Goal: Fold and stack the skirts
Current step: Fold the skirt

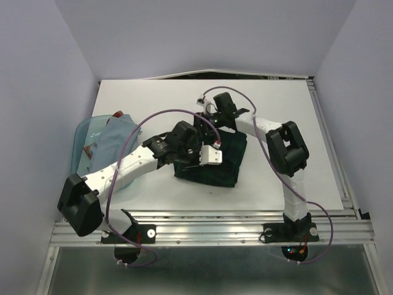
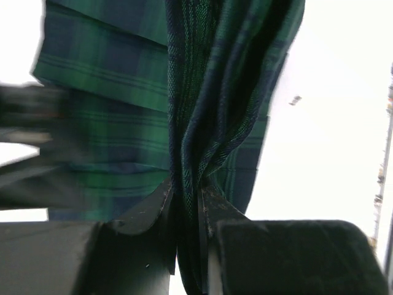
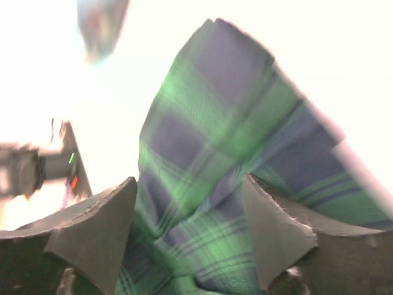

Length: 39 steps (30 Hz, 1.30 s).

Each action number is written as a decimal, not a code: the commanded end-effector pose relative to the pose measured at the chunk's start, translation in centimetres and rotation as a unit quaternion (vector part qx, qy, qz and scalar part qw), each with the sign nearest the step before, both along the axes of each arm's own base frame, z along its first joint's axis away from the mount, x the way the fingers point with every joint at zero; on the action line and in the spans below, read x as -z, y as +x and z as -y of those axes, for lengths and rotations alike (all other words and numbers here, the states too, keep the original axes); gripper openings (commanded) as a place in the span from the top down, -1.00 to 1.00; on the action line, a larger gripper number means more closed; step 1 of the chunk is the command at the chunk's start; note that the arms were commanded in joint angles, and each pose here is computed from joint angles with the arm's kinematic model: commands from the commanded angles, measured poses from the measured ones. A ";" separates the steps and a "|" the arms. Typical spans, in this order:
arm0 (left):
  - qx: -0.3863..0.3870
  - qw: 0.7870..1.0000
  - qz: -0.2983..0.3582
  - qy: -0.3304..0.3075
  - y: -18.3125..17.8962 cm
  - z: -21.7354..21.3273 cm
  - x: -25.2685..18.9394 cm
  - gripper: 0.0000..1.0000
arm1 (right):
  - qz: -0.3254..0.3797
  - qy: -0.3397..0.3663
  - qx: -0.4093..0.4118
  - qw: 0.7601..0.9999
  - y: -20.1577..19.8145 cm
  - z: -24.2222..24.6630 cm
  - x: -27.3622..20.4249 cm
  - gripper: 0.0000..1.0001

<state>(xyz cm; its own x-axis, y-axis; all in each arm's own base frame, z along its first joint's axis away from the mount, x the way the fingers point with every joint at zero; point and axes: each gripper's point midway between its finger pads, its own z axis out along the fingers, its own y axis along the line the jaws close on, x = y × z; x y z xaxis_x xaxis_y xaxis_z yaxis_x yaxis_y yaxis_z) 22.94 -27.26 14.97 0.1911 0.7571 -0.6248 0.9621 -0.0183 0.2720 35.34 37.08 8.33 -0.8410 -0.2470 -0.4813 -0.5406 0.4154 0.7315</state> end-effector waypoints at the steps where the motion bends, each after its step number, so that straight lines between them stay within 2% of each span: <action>1: 0.021 0.999 -0.022 -0.024 -2.2 -0.2 -0.8 1.00 | 0.097 -0.025 0.047 0.994 7.1 2.6 -3.8 -0.57; 2: 0.022 0.999 -0.028 -0.024 -2.5 -0.3 -0.7 1.00 | 0.119 -0.024 0.057 0.991 8.9 3.2 -4.9 -0.61; 6: 0.026 0.999 -0.038 -0.025 -3.0 -0.2 -0.5 1.00 | 0.121 -0.069 0.074 0.987 11.7 5.3 -1.4 -0.61; 10: 0.024 0.998 -0.040 -0.030 -2.7 0.2 -1.1 1.00 | 0.104 -0.089 0.065 0.988 11.8 6.1 1.8 -0.49; 13: 0.024 0.998 -0.040 -0.032 -2.2 0.7 -2.0 1.00 | 0.062 -0.098 0.047 0.992 10.2 6.3 4.9 -0.23; 14: 0.022 0.998 -0.039 -0.035 -2.0 0.9 -2.3 1.00 | 0.049 -0.099 0.041 0.993 9.6 6.4 5.6 -0.05; 20: 0.003 0.999 -0.027 -0.042 0.8 1.8 -4.4 1.00 | -0.015 -0.071 0.000 0.997 5.0 6.0 7.1 0.42; 28: -0.059 0.998 -0.009 -0.018 7.5 1.5 -3.1 1.00 | -0.060 -0.026 -0.015 0.998 1.8 5.9 5.6 0.46; 39: -0.083 0.996 0.014 -0.007 12.5 2.9 0.9 1.00 | -0.068 -0.002 -0.028 0.997 0.7 5.3 4.5 0.46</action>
